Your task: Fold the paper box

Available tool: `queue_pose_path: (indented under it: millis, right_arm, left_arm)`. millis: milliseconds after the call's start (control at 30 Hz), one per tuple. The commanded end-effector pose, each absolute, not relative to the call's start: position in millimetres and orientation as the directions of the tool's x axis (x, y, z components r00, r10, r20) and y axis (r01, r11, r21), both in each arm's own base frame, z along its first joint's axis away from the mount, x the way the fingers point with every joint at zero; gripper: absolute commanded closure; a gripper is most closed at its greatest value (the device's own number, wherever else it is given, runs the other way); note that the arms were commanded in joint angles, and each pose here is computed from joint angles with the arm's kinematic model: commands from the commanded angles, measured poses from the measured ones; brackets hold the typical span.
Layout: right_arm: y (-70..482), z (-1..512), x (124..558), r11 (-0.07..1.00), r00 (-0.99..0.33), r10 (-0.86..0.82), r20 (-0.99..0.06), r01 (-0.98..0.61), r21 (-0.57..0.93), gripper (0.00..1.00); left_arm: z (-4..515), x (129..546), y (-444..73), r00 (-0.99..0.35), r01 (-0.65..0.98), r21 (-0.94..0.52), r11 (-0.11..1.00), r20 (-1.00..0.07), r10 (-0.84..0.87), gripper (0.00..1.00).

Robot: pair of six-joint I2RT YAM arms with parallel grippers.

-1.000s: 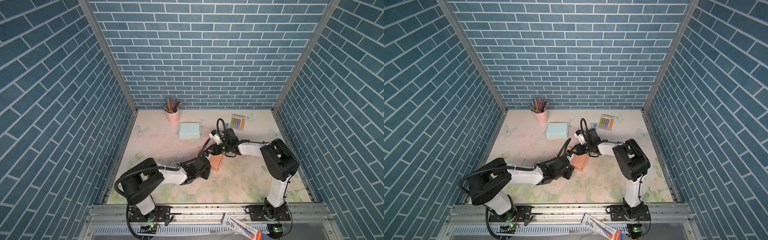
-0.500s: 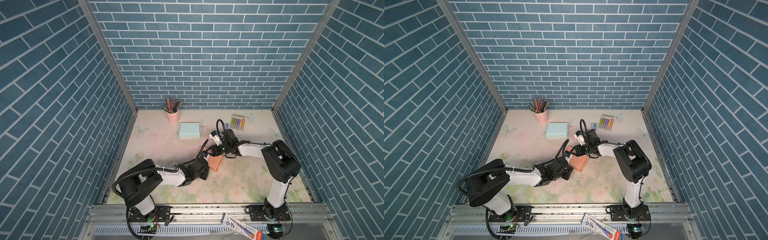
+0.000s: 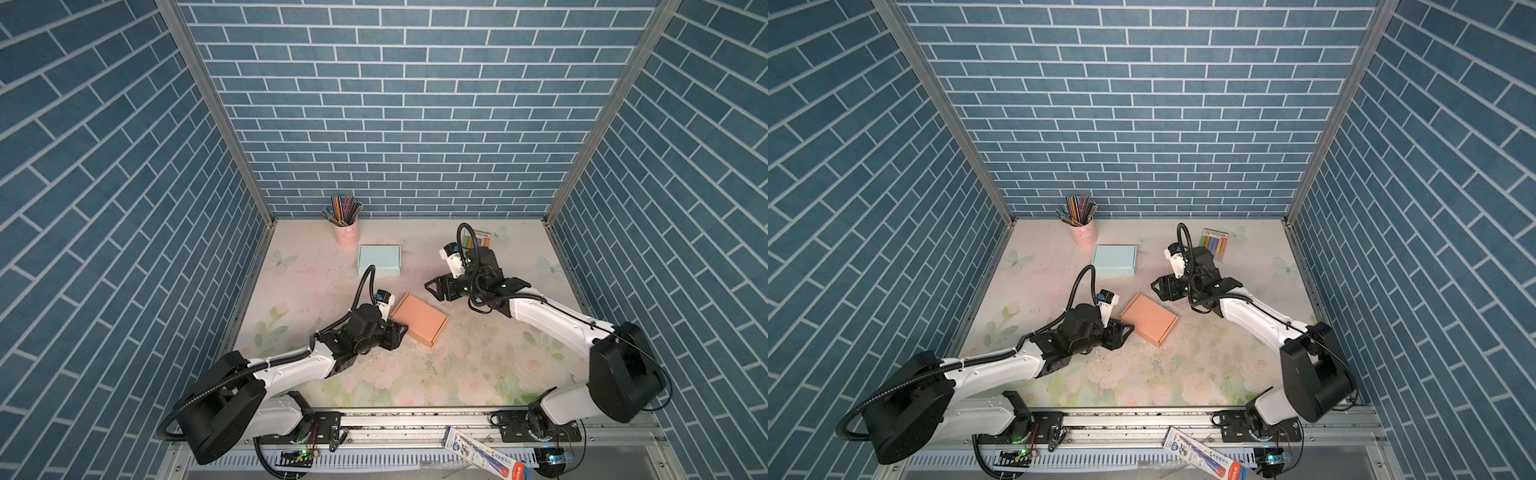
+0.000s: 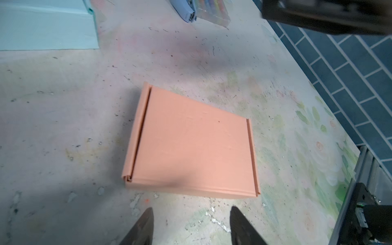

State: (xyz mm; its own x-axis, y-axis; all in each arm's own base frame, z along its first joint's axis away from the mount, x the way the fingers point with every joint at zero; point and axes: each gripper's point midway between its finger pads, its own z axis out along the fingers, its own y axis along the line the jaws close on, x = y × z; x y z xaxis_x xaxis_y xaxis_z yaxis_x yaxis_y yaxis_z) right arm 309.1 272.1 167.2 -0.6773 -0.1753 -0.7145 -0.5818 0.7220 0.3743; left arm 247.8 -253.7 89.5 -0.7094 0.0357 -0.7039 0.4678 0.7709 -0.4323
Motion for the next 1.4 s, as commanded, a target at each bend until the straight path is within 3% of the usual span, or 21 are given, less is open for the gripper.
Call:
queue_pose_path:
  millis: [0,200,433,867,1367]
  right_arm:
    - [255,138,275,0.772,-0.755,-0.169,-0.634,-0.501,0.391,0.25]
    - [264,119,221,0.737,-0.809,-0.133,-0.573,-0.467,0.489,0.25]
    - [265,103,190,0.715,-0.851,-0.059,-0.522,-0.401,0.572,0.22]
    - [261,80,202,0.746,-0.86,-0.052,-0.508,-0.371,0.553,0.21]
    - [255,63,213,0.754,-0.876,-0.037,-0.482,-0.341,0.561,0.26]
  left_arm:
    - [99,258,-254,-0.712,0.482,-0.45,0.752,-0.701,0.037,0.38]
    - [111,293,-240,-0.686,0.457,-0.475,0.752,-0.726,-0.042,0.35]
    - [94,313,-250,-0.705,0.472,-0.471,0.745,-0.709,-0.002,0.35]
    - [71,307,-268,-0.746,0.492,-0.527,0.693,-0.665,0.024,0.35]
    - [56,288,-275,-0.761,0.497,-0.52,0.694,-0.646,0.061,0.5]
